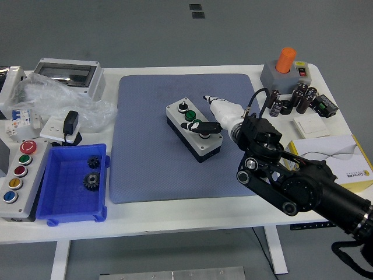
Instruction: Pick up the button,place it on the desk,press the button,press the button
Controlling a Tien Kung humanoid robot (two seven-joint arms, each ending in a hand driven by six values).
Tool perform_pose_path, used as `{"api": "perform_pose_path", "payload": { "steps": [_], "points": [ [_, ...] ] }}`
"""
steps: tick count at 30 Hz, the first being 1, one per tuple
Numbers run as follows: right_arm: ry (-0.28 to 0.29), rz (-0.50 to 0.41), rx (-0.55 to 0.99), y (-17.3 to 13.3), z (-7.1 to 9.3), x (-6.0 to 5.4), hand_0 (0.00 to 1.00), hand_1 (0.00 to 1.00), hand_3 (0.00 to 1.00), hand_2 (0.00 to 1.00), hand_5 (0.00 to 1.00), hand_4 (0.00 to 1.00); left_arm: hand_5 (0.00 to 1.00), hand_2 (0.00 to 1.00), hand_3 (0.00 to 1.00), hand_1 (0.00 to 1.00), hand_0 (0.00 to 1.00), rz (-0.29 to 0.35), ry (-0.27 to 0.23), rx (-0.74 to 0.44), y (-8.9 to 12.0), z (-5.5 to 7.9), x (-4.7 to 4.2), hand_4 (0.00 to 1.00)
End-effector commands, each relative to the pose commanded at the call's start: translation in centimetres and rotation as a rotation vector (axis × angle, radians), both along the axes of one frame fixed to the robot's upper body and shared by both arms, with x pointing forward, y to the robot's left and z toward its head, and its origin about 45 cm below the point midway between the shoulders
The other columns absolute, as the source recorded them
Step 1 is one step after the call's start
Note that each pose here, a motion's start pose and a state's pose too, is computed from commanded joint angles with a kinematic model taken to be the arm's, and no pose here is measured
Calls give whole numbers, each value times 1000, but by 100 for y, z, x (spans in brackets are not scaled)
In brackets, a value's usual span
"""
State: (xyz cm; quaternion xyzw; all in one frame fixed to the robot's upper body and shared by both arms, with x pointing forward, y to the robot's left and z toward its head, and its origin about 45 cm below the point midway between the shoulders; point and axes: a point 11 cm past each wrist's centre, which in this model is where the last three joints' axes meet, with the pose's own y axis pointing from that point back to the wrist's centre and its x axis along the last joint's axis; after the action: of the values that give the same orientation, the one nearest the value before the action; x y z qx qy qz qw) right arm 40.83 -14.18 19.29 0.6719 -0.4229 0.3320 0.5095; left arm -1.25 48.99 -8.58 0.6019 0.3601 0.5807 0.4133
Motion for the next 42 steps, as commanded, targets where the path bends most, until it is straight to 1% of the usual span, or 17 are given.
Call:
{"api": "perform_pose_path", "payload": {
  "steps": [1, 6, 8, 13, 14, 19, 20, 25, 26, 31, 32, 37, 38, 42],
  "points": [
    [2, 2, -3, 7, -8, -1, 681, 976, 998, 998, 953, 998, 282, 603, 611, 645, 607, 0, -1, 0, -1, 0, 0, 708],
    [18, 13, -23, 55, -68, -5, 681, 976, 998, 998, 953, 998, 282, 603, 611, 645, 607, 0, -4, -5, -12, -5, -1, 708],
    [27, 17, -37, 74, -113, -5, 674, 962, 998, 998, 956, 998, 273, 602, 605, 644, 605, -1, -3, -7, -16, -7, -3, 701],
    [58, 16, -69, 79, -230, -5, 674, 962, 998, 998, 956, 998, 273, 602, 605, 644, 605, -4, -5, -11, -25, -12, 0, 701],
    [61, 16, -73, 78, -242, -3, 668, 938, 998, 998, 953, 998, 270, 601, 605, 643, 604, -5, -5, -12, -27, -12, 1, 699],
    [72, 20, -93, 92, -284, 3, 668, 938, 998, 998, 953, 998, 270, 601, 605, 643, 604, -11, -6, -14, -32, -14, 14, 699],
    [71, 23, -95, 99, -287, 1, 664, 928, 998, 998, 945, 998, 254, 600, 604, 644, 602, -12, -7, -14, -33, -14, 18, 692],
    [52, 32, -102, 139, -291, -13, 664, 928, 998, 998, 945, 998, 254, 600, 604, 644, 602, -15, -7, -16, -40, -17, 26, 692],
    [46, 34, -103, 146, -291, -17, 657, 893, 998, 998, 925, 998, 249, 600, 603, 644, 601, -16, -7, -16, -42, -18, 26, 686],
    [22, 44, -111, 187, -296, -37, 657, 893, 998, 998, 925, 998, 249, 600, 603, 644, 601, -19, -4, -18, -50, -22, 25, 686],
    [21, 47, -114, 194, -300, -42, 617, 794, 998, 979, 818, 998, 245, 599, 604, 644, 600, -19, -4, -19, -52, -23, 26, 684],
    [10, 69, -134, 232, -309, -67, 617, 794, 998, 979, 818, 998, 245, 599, 604, 644, 600, -20, -4, -20, -57, -25, 33, 684],
    [8, 72, -138, 238, -309, -71, 464, 664, 998, 771, 651, 998, 228, 599, 605, 644, 597, -21, -4, -20, -57, -25, 35, 670],
    [-1, 87, -156, 258, -310, -83, 464, 664, 998, 771, 651, 998, 228, 599, 605, 644, 597, -21, -5, -20, -58, -25, 40, 670]
  ]
}}
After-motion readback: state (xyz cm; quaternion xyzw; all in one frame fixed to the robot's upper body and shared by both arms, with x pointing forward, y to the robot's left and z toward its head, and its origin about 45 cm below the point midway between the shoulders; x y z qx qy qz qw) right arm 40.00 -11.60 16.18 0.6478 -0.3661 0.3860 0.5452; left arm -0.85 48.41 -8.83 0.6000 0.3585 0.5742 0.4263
